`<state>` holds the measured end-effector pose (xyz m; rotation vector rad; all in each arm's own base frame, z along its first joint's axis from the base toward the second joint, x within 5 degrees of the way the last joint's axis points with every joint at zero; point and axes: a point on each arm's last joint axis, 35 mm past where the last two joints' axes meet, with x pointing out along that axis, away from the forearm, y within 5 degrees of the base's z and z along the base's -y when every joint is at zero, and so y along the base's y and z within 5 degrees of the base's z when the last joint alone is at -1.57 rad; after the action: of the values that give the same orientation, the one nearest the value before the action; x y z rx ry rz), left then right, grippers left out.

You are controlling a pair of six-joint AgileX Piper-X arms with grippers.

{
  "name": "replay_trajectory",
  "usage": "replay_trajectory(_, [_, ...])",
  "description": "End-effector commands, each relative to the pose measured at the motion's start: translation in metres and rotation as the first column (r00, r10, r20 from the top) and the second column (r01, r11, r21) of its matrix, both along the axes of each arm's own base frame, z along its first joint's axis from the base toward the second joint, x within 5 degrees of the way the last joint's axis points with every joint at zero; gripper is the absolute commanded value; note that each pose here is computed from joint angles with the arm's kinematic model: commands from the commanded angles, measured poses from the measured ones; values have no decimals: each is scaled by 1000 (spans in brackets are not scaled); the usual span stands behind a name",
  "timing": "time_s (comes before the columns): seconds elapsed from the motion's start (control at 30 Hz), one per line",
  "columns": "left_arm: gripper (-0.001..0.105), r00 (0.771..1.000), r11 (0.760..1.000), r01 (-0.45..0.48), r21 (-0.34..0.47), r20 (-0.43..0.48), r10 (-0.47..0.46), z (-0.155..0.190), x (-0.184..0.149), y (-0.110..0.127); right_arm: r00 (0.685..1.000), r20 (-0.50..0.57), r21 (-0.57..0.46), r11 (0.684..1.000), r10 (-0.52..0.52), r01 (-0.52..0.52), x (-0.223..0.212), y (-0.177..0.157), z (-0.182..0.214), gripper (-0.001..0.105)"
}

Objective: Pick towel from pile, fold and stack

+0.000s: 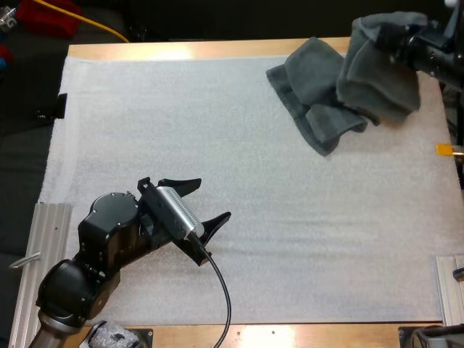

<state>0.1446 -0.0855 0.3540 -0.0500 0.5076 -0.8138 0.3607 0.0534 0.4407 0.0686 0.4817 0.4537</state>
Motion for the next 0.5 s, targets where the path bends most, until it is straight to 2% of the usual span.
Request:
replay_trajectory(0.0, [70,1000,1000,11,-12,24,-11,5,0,-1,999,18,-9,1000,30,-29,-6,7,8,0])
replay_trajectory(0.23, [70,1000,1000,11,-12,24,-11,5,0,-1,987,-32,-52,986,157,-159,-18,44,1,0])
replay_trajectory(0.47, [70,1000,1000,-9,-4,28,9,5,0,-1,948,-90,-91,945,306,-314,-38,87,-6,0])
